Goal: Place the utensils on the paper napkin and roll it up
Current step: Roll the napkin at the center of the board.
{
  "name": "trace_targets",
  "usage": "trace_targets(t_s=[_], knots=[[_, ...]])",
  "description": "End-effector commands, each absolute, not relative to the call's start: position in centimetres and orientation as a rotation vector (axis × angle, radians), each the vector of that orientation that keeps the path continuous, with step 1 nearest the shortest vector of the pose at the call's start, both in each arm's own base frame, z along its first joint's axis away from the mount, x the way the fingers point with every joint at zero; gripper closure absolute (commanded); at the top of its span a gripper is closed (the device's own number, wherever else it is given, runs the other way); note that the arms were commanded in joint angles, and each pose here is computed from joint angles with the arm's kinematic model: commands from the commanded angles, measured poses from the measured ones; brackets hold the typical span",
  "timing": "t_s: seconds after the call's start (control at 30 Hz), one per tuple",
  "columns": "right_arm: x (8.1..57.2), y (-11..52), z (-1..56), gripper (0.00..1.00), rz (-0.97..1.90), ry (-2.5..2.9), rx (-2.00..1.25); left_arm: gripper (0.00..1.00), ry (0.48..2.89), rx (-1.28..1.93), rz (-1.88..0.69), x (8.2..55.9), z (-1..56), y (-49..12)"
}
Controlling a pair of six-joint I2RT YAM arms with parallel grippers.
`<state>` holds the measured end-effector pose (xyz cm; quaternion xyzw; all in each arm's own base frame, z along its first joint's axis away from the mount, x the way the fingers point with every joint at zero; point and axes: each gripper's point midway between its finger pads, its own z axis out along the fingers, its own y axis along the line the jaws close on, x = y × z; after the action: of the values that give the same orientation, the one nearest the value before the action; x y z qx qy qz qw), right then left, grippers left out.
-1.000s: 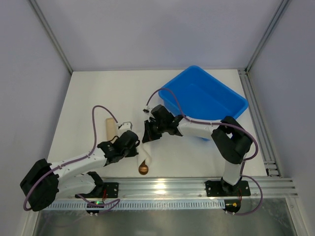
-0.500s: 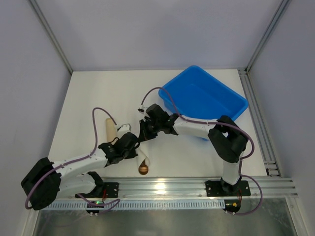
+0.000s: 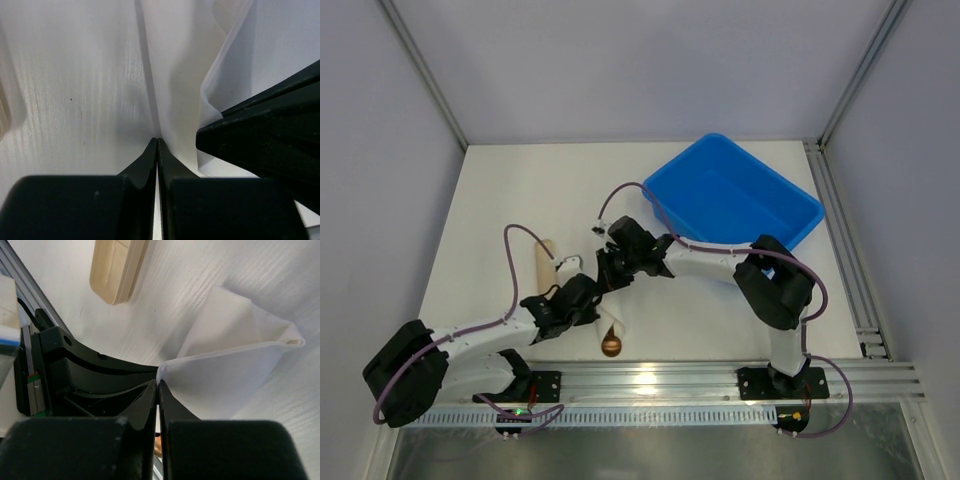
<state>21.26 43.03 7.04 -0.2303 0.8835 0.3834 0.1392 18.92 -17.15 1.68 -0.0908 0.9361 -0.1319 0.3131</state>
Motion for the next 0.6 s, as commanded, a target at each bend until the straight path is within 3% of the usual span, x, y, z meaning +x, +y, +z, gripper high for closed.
trace_targets(t_s=[0.0,0.57], knots=[[21.3,44.7,8.9,0.96,1.151,2.488,-0.685,1.0,2.396,-0.286,-0.381,19.9,2.2,-17.4],[19.5,46.4,8.3,0.96,1.166,2.506,-0.729,1.0,2.406,-0.275,-0.374,19.9,1.4,-17.5]])
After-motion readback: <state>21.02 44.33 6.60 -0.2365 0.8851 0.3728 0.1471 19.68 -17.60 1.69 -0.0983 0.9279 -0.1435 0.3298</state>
